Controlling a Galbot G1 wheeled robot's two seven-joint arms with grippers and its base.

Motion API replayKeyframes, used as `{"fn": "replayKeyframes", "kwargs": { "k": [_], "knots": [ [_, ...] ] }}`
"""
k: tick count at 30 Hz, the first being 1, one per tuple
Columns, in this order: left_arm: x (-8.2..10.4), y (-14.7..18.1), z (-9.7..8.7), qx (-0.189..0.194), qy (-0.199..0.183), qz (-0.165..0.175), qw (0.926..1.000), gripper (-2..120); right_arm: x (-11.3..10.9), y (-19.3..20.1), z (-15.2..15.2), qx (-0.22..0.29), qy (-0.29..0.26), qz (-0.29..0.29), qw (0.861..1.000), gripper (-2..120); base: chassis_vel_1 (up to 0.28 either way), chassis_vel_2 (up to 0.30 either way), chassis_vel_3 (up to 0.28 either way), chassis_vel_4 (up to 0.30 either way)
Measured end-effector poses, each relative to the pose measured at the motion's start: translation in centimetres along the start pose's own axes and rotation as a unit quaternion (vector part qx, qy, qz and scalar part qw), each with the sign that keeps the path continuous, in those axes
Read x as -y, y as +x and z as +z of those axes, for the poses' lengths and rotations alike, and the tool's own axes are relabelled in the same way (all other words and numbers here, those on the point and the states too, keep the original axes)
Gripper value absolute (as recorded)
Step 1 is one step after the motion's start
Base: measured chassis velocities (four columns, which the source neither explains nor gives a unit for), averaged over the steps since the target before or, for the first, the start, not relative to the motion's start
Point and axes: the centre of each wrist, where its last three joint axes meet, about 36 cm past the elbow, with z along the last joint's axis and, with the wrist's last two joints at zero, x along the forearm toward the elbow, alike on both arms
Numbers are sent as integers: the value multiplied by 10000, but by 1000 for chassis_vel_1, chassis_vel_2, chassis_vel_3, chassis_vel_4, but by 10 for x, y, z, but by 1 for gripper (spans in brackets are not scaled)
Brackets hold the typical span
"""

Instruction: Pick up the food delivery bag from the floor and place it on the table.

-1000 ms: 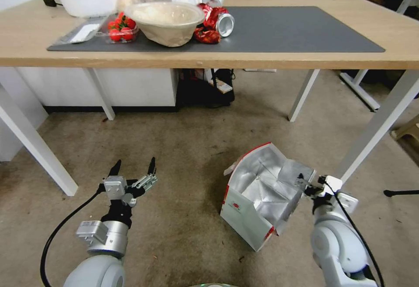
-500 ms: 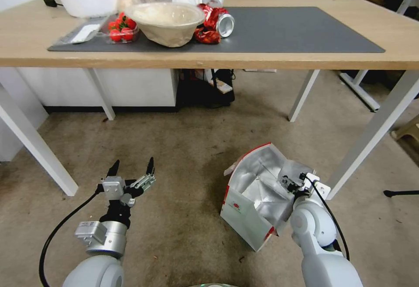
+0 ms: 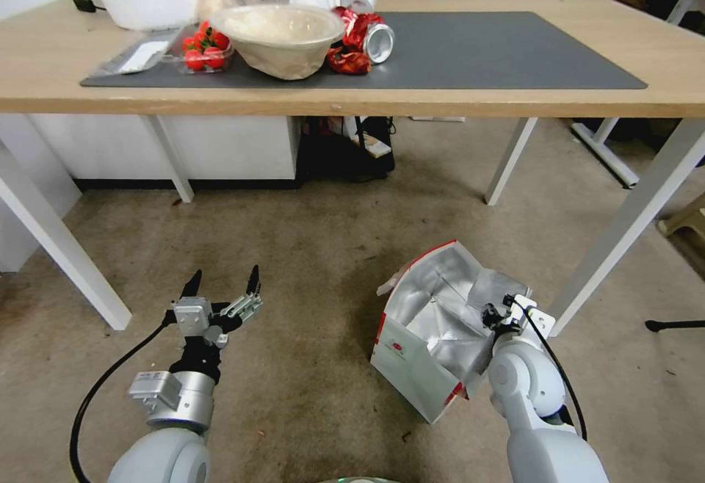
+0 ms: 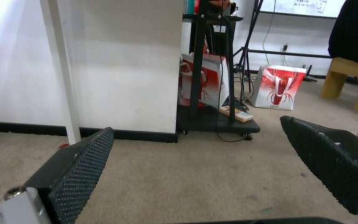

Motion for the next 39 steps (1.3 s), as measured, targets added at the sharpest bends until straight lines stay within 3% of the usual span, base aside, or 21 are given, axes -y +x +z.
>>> {"fn": "replayKeyframes", "kwargs": {
  "k": [6,16,18,24,26,28,30,31,32,33,34,37,38,39],
  "knots": [
    [0,0,0,4,-9,2,10000,100,6,7,-3,72,44,-169,9998,0,0,0,0,0],
    [0,0,-1,22,1,-1,10000,100,32,39,-14,316,397,-1115,9925,0,0,0,0,0],
    [1,0,-1,26,16,-3,10000,100,44,57,-31,382,618,-1728,9823,0,0,0,0,0],
    [3,0,0,31,38,0,10000,100,53,78,-54,479,894,-2415,9651,0,0,0,0,0],
    [3,0,0,36,44,-1,10000,100,57,95,-73,568,1173,-3094,9420,0,0,0,0,0],
    [3,1,-1,37,44,-1,10000,100,57,97,-75,580,1212,-3175,9387,0,0,0,0,0],
    [3,1,-2,53,34,-1,10000,100,61,114,-97,615,1658,-4029,8980,0,0,0,0,0],
    [3,1,-2,53,34,-1,10000,100,61,114,-97,615,1658,-4029,8980,0,0,0,0,0],
    [2,1,-2,59,29,-2,10000,100,61,118,-106,590,1835,-4311,8815,0,0,0,0,0],
    [2,1,-3,70,23,-4,10000,100,62,122,-122,537,2114,-4766,8516,0,0,0,0,0],
    [2,1,-3,70,23,-4,10000,100,62,122,-122,537,2114,-4766,8516,0,0,0,0,0],
    [2,1,-3,72,28,-11,10000,100,66,116,-151,522,2611,-5507,7911,0,0,0,0,0],
    [2,1,-3,72,28,-11,10000,100,66,116,-151,522,2611,-5507,7911,0,0,0,0,0],
    [2,1,-3,74,33,-15,10000,100,67,112,-157,533,2711,-5638,7784,0,0,0,0,0]
  ]
}}
